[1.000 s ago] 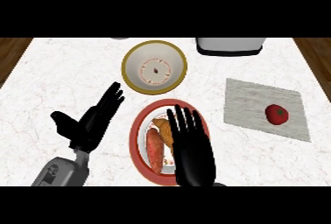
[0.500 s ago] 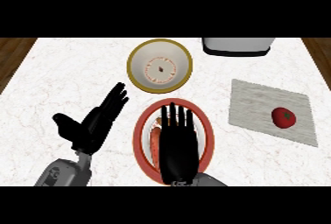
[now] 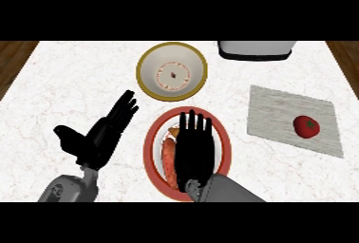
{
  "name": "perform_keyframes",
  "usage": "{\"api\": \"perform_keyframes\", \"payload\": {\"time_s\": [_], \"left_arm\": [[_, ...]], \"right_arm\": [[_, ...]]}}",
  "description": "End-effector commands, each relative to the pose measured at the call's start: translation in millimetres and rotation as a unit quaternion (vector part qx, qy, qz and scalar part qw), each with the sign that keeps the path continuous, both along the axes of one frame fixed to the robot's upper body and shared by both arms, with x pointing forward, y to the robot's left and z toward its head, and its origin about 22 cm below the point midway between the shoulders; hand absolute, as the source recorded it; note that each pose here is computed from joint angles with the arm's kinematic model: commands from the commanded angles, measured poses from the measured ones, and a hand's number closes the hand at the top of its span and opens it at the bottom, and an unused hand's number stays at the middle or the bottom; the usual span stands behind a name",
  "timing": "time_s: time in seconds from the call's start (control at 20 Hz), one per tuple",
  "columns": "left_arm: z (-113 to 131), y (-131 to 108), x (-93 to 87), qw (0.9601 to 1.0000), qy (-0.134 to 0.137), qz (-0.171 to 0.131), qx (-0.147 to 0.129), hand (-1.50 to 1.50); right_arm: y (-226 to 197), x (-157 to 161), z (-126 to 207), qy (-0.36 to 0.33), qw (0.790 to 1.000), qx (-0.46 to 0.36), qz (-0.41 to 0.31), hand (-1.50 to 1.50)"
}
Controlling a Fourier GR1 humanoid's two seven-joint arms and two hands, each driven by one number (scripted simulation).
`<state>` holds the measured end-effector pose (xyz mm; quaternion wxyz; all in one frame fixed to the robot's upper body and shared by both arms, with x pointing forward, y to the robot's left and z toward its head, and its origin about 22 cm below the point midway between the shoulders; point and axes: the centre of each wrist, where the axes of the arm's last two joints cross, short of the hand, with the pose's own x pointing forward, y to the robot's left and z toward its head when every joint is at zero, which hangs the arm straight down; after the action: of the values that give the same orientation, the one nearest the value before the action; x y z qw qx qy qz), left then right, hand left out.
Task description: Pick the croissant from the plate and place it in the bowl
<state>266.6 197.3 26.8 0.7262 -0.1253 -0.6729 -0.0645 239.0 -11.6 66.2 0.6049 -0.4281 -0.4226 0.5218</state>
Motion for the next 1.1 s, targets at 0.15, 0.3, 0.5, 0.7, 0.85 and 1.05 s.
{"api": "perform_keyframes", "payload": {"time_s": [0.15,0.3,0.5,0.7,0.85,1.05], "left_arm": [[8,13,8.5,1.0000,0.002,-0.004,-0.001,0.00],[-15,-1,4.3,0.9999,0.008,-0.009,0.005,0.00],[-2,-14,4.6,1.0000,0.004,-0.005,0.000,0.00],[-10,15,-7.3,1.0000,0.004,-0.004,-0.005,0.00],[-5,8,-5.8,1.0000,0.001,0.000,-0.001,0.00],[8,-7,11.3,1.0000,0.004,-0.004,-0.005,0.00]], "right_arm": [[16,-3,-21,0.035,0.995,-0.060,-0.071,-1.50],[17,16,-15,0.034,0.994,-0.070,-0.073,-1.50],[25,-6,-19,0.037,0.994,-0.068,-0.075,-1.50],[13,10,-41,0.030,0.994,-0.073,-0.071,-1.50],[18,16,-26,0.023,0.994,-0.066,-0.083,-1.50],[18,23,-45,0.016,0.994,-0.070,-0.086,-1.50]]}}
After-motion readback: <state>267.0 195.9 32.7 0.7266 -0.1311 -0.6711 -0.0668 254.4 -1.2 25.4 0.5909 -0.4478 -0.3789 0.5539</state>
